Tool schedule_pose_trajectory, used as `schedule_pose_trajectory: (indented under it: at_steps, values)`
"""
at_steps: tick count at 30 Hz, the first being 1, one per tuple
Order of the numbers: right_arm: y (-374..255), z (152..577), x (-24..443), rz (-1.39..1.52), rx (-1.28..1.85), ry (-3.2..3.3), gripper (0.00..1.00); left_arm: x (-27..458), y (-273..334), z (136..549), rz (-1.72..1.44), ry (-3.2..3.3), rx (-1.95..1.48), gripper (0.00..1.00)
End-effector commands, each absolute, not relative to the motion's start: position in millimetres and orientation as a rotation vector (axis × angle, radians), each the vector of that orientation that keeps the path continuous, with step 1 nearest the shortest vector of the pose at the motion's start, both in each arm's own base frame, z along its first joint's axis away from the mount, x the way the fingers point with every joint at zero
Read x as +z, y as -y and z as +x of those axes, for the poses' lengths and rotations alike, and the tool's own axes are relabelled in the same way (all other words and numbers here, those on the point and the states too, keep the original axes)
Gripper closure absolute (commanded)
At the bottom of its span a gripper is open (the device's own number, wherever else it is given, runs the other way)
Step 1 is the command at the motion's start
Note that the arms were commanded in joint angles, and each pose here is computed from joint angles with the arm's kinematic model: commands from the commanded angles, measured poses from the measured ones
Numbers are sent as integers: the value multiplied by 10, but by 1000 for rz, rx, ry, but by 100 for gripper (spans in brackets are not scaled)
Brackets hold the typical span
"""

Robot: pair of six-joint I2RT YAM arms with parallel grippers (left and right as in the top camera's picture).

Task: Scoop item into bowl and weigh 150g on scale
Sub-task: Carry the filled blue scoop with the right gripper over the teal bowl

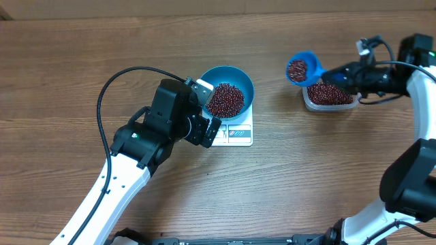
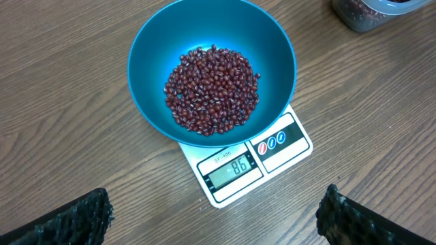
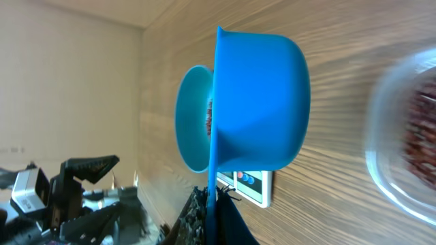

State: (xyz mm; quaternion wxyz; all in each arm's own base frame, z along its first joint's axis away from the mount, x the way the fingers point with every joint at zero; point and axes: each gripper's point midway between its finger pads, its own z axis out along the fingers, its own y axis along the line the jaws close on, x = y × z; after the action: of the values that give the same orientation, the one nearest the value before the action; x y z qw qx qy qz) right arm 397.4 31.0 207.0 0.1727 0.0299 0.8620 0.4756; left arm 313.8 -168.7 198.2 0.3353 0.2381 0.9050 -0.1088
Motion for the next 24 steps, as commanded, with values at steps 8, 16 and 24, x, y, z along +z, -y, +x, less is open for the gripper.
schedule_pose_trajectory:
  at_steps: [8, 16, 24]
  values:
    - [-1071, 4005, 2533, -306, 1245, -2411, 96, 1988, 1669, 3157, 630, -2352, -271, 0]
    - [-1511, 4002, 2378, -508, 1038, -2479, 96, 1988, 1669, 3157, 630, -2352, -271, 1]
    - [-1817, 4037, 2244, -684, 802, -2479, 96, 1988, 1669, 3158, 630, -2352, -271, 1]
